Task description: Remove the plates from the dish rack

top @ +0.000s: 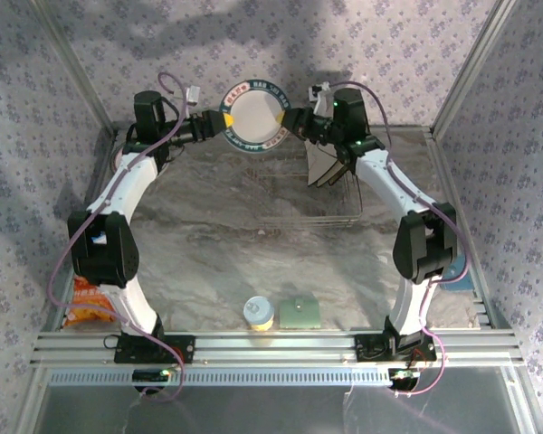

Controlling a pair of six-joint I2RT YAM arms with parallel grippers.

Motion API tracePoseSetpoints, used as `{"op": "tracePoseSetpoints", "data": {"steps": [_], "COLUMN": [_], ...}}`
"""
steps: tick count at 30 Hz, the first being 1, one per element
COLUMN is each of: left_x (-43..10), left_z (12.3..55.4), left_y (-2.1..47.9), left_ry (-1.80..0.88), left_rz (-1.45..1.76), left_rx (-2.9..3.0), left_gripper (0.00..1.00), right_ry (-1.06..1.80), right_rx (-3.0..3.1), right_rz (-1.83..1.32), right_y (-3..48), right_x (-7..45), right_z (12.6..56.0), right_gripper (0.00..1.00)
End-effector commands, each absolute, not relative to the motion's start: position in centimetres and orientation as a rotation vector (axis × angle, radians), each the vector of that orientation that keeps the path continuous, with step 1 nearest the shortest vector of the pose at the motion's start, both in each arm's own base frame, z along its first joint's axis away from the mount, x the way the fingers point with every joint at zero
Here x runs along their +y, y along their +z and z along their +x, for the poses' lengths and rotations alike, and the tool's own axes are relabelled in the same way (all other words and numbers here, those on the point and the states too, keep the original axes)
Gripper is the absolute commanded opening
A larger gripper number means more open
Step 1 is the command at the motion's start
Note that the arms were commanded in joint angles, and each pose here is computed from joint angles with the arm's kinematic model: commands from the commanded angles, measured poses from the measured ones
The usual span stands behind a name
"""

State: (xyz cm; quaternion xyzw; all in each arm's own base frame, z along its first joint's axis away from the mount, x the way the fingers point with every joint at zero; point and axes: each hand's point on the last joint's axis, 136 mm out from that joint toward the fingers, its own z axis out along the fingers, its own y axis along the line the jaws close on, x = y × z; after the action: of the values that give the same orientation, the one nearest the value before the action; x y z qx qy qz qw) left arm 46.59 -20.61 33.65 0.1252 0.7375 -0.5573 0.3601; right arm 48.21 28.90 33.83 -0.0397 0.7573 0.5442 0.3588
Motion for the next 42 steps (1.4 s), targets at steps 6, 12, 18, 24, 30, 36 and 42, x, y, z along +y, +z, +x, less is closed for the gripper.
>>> {"op": "tracePoseSetpoints", "data": {"steps": [6,12,18,24,30,36,42], "left_x": [-21.3,-21.3,-21.3,-21.2,-20.4,-17.4,-11.0], "left_z": [46.5,46.7,46.9,47.1,47.5,48.8,50.9], "left_y": [35.2,34.9,34.9,35.2,35.6,35.9,34.4], "left_ry": [-1.454,-1.460,-1.459,-1.451,-1.434,-1.385,-1.293], "left_rz": [0.386,0.381,0.374,0.368,0.343,0.247,-0.019], "left_rx": [1.857,1.865,1.870,1.867,1.866,1.867,1.885], "left_gripper": [0.48,0.18,0.00,0.00,0.00,0.00,0.00], "right_ry": [1.461,1.461,1.440,1.386,1.242,0.882,0.364], "right_rx": [1.892,1.900,1.919,1.953,2.040,2.183,2.247], "right_rz": [-0.179,-0.192,-0.193,-0.200,-0.190,-0.168,-0.043], "right_y": [36.3,36.2,35.9,35.5,35.3,34.4,34.5], "right_x": [31.2,31.8,31.7,31.5,30.1,25.5,17.1], "right_z": [47.9,48.0,48.0,48.2,48.4,49.0,49.2], "right_gripper": [0.00,0.00,0.00,0.53,0.99,0.99,0.99]}}
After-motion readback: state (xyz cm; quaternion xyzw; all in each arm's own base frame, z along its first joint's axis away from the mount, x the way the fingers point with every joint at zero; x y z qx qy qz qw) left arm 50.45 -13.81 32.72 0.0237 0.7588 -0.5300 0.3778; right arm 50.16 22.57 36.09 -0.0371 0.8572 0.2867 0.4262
